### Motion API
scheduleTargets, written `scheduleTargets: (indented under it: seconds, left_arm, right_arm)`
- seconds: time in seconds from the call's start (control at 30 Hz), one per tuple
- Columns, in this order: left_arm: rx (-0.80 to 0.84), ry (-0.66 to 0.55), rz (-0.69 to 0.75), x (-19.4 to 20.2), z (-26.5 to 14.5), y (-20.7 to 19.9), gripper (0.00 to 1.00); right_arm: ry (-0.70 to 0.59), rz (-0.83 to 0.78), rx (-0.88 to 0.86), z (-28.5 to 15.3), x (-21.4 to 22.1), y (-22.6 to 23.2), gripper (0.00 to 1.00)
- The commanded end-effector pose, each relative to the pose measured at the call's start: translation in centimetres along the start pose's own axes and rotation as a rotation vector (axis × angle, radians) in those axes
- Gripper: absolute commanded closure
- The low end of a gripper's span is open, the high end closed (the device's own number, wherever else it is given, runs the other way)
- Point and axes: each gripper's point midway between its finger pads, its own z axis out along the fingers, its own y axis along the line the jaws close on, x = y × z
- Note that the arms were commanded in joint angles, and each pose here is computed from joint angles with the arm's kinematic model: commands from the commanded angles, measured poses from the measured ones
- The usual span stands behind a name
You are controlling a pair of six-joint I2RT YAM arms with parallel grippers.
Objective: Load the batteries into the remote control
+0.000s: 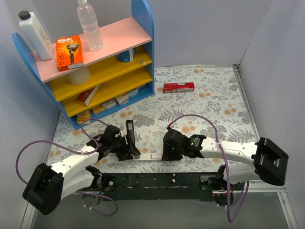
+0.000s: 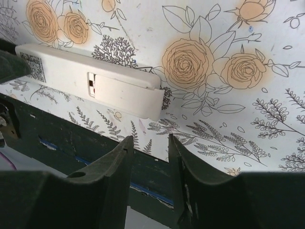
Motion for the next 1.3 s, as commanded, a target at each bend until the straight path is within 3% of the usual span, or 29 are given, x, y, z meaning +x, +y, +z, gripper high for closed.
scheduleTargets:
  seconds: [0.0,0.4,1.27]
  left_arm:
    - [0.022,0.036,-0.020,1.1,-0.5,-0.2,0.46]
    - [0.020,0.013,-0.007,0.9,-0.7,0.0,0.40]
    - [0.031,0.009,0.006,0.9,-0.8,-0.2,0.38]
  right_arm:
    - [-0.081,0.018,-0.019,-0.3,-1.7,0.9,0.59]
    - [-0.137,-0.034,0.009,0.0,-3.9,2.1,0.60]
    - [-0.077,-0.056,0.216,1.5,-3.1,1.3,0.56]
